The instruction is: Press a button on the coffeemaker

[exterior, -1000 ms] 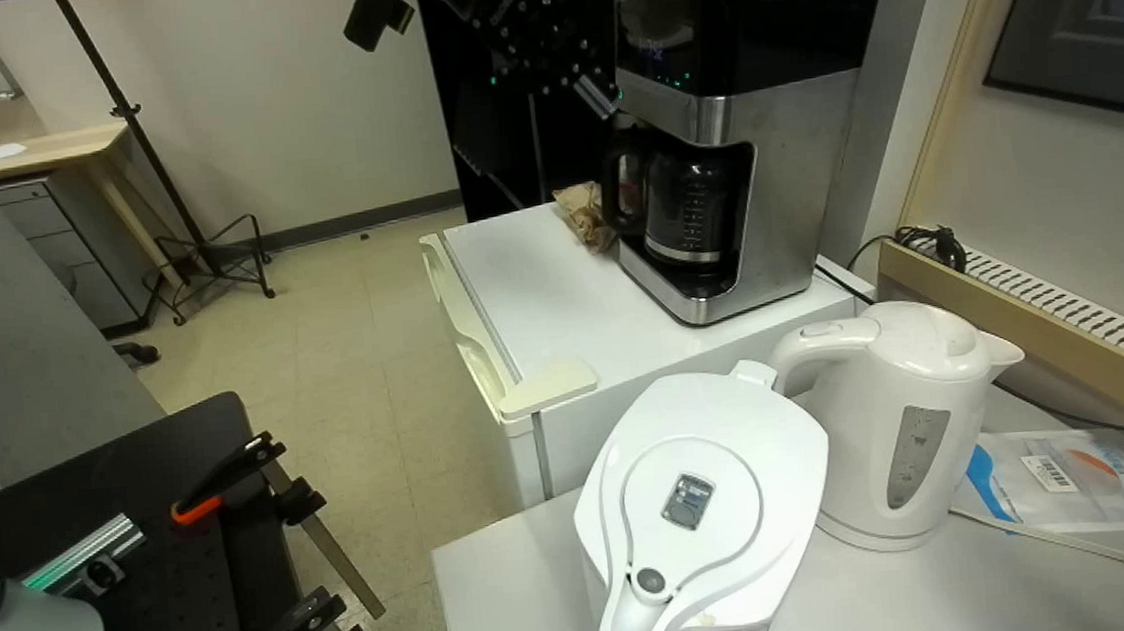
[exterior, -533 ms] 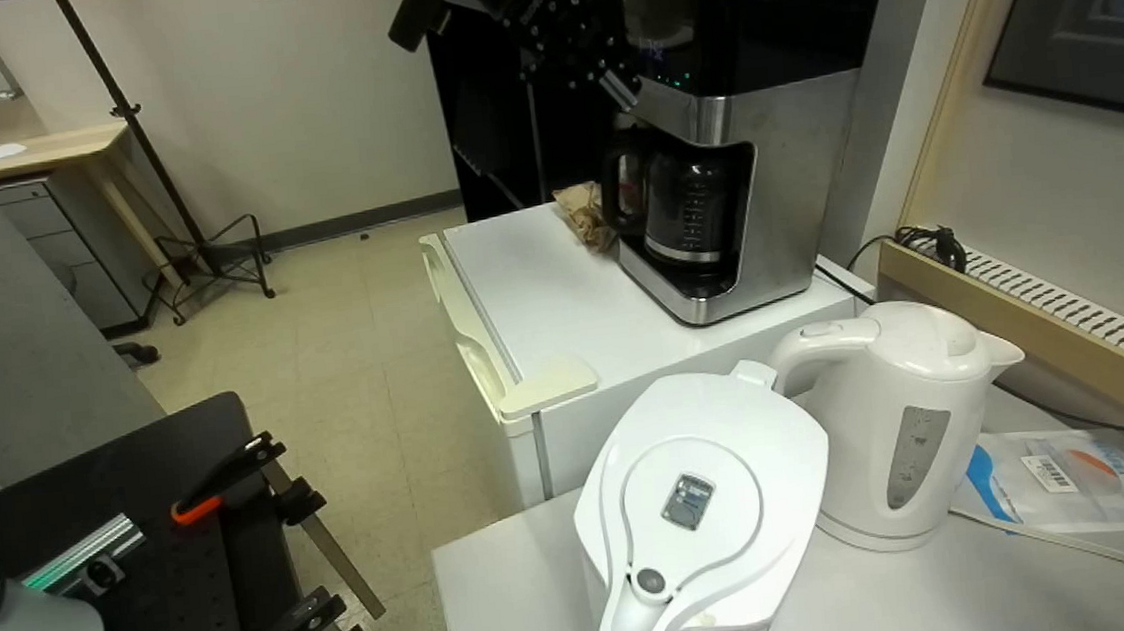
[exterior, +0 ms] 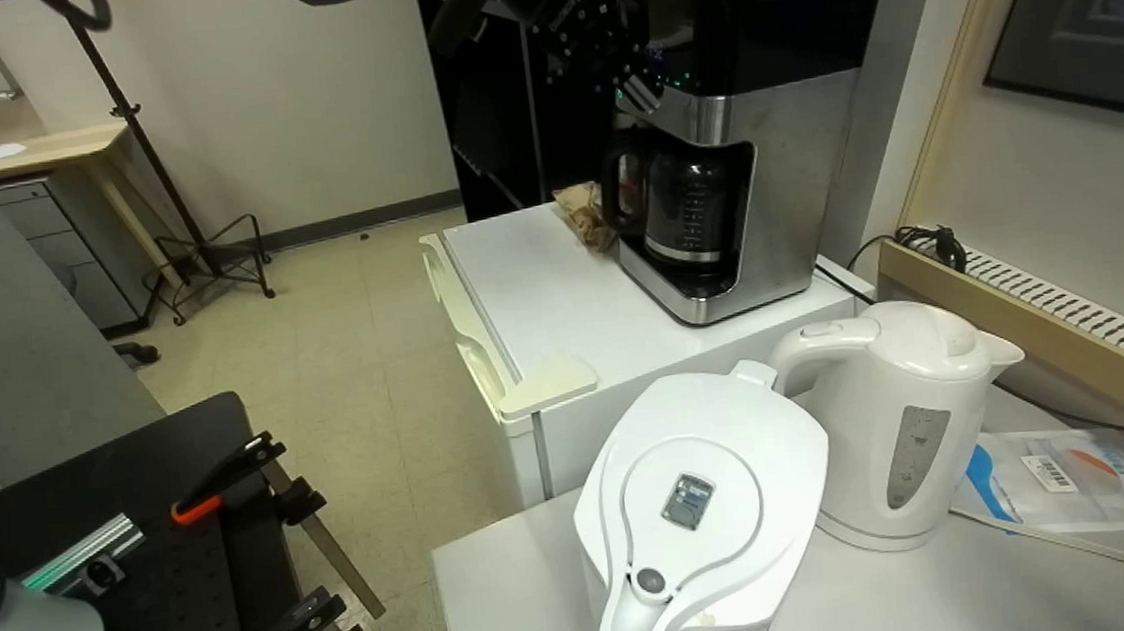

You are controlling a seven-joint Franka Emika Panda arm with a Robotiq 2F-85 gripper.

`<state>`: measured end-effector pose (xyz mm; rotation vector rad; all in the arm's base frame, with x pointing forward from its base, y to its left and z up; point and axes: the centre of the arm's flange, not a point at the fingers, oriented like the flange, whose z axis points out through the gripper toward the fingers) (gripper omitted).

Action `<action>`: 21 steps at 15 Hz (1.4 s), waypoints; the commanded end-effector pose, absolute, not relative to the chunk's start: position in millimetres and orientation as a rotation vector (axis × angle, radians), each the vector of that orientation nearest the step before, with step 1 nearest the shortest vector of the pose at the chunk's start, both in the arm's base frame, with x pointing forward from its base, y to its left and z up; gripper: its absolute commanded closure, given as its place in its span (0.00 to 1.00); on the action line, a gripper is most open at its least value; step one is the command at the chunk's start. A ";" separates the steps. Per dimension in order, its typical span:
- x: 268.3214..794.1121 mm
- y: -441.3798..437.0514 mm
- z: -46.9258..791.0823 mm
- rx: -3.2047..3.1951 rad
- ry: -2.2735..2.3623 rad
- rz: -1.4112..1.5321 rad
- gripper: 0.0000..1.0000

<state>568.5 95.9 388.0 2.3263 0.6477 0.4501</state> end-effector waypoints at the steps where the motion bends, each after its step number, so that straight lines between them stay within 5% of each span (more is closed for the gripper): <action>1: 587.6 102.8 382.3 2.315 0.644 0.488 1.00; 21: 604.9 110.3 374.7 2.278 0.641 0.532 1.00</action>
